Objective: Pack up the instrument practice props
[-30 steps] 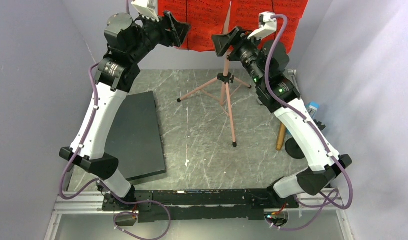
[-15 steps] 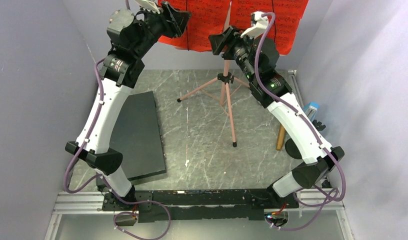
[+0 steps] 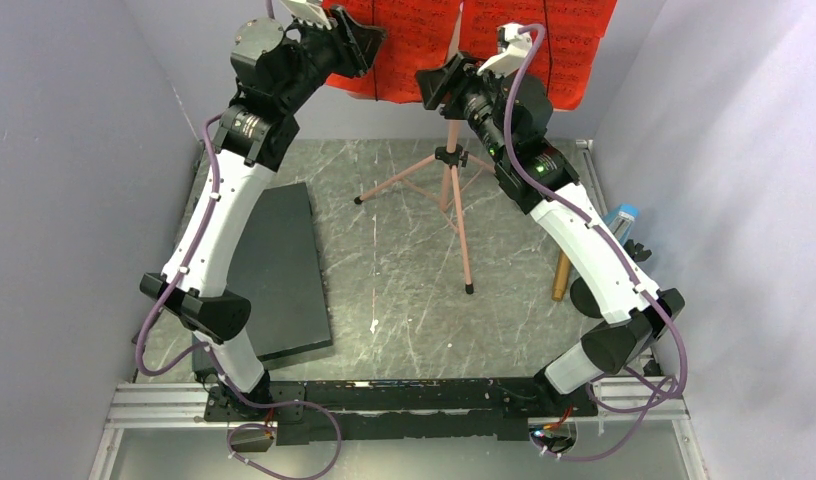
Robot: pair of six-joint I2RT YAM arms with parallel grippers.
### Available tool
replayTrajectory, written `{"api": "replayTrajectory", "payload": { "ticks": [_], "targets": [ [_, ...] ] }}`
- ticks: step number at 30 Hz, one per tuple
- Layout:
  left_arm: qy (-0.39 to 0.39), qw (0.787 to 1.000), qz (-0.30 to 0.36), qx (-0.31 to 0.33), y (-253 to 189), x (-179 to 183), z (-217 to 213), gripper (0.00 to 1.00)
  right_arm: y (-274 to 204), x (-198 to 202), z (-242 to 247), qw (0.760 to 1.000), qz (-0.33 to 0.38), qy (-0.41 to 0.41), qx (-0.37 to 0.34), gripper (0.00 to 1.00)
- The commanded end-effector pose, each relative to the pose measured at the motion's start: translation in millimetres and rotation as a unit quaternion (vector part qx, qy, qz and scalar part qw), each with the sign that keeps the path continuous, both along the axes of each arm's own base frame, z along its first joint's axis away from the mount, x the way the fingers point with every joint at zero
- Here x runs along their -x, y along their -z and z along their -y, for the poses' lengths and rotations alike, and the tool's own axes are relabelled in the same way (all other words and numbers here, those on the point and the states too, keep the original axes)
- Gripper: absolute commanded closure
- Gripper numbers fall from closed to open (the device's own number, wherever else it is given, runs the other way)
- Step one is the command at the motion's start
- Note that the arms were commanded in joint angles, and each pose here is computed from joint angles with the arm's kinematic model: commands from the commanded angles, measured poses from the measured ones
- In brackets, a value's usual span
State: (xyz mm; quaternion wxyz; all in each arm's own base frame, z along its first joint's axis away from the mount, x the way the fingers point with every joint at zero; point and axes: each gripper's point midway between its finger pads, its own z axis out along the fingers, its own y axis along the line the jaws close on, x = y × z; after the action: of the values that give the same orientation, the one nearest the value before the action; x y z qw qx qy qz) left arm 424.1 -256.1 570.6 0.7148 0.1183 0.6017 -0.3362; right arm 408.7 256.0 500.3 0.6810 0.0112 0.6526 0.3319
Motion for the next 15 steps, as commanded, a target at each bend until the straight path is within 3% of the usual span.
{"api": "replayTrajectory", "payload": {
  "ticks": [1, 6, 12, 15],
  "targets": [
    [0.016, 0.999, 0.033, 0.022, -25, 12, 2, 0.63, -35, 5, 3, 0.999, 0.042, 0.0, -0.032, 0.41],
    [0.023, 0.998, 0.044, 0.025, -30, 20, 1, 0.77, -33, 3, 0, 0.998, 0.042, -0.002, -0.035, 0.47],
    [0.032, 0.998, 0.046, 0.029, -30, 26, 2, 0.95, -35, 3, 0, 0.998, 0.048, -0.003, -0.037, 0.64],
    [0.04, 0.998, 0.045, 0.03, -29, 27, 4, 0.97, -38, 5, 2, 0.998, 0.051, -0.003, -0.038, 0.75]
  ]
}}
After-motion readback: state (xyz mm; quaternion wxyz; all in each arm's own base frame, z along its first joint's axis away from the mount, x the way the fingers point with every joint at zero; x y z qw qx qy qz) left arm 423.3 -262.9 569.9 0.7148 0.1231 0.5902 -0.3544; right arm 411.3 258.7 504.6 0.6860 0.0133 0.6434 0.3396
